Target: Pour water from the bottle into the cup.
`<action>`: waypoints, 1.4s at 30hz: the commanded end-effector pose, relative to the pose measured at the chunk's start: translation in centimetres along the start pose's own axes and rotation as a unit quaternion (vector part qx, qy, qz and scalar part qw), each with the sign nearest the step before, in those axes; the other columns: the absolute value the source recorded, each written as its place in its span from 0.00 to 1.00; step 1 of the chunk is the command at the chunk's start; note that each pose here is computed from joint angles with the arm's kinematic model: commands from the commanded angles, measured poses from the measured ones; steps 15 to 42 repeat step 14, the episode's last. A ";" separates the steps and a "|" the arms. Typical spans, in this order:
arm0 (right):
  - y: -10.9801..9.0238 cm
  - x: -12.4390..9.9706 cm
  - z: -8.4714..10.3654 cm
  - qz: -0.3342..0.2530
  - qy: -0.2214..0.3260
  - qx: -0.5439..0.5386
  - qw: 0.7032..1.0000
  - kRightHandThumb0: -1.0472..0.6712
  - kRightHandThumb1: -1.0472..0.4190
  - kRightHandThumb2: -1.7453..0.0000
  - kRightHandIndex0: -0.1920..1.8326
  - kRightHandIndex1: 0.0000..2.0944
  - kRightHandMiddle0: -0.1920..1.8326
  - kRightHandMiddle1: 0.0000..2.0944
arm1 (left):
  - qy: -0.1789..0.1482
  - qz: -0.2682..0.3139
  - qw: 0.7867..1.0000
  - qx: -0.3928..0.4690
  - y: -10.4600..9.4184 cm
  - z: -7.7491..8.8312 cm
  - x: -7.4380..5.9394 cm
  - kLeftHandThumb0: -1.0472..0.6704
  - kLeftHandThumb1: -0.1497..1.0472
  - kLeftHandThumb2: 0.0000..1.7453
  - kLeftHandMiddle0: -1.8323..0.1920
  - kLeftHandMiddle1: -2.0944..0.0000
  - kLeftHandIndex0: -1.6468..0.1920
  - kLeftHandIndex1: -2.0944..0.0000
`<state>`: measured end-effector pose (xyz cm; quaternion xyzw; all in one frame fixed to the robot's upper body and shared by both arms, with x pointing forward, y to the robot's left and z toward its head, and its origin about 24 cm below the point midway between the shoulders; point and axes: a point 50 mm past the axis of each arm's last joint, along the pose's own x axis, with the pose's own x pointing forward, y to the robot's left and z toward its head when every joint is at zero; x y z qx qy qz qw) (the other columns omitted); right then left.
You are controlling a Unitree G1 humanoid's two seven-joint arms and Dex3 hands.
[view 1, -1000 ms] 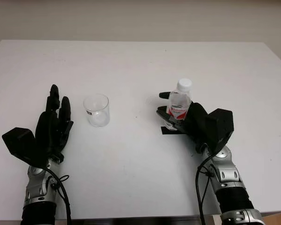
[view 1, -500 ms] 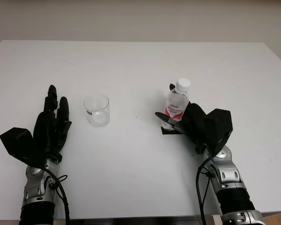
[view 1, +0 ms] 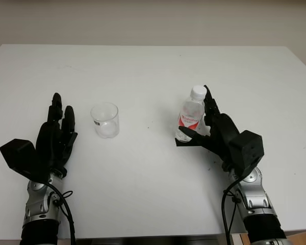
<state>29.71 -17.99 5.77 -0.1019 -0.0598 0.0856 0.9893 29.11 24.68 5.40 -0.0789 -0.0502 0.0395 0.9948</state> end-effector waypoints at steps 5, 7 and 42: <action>0.3 -0.8 1.1 -0.005 -0.041 0.021 0.999 0.06 0.09 0.97 0.00 0.00 0.00 0.00 | 0.008 0.002 1.000 -0.003 0.2 -0.3 0.0 0.25 1.00 0.30 0.97 0.98 0.98 0.97; 0.5 -1.0 1.4 -0.003 -0.049 0.025 0.998 0.05 0.09 0.97 0.00 0.00 0.00 0.00 | 0.008 0.002 1.000 -0.003 0.2 -0.3 0.0 0.25 1.00 0.31 0.97 0.98 0.98 0.98; 1.1 -1.3 2.5 0.011 -0.074 0.018 0.997 0.04 0.08 0.97 0.00 0.00 0.00 0.00 | 0.008 0.005 1.000 -0.006 0.0 -0.4 0.0 0.25 1.00 0.30 0.97 0.98 0.98 0.98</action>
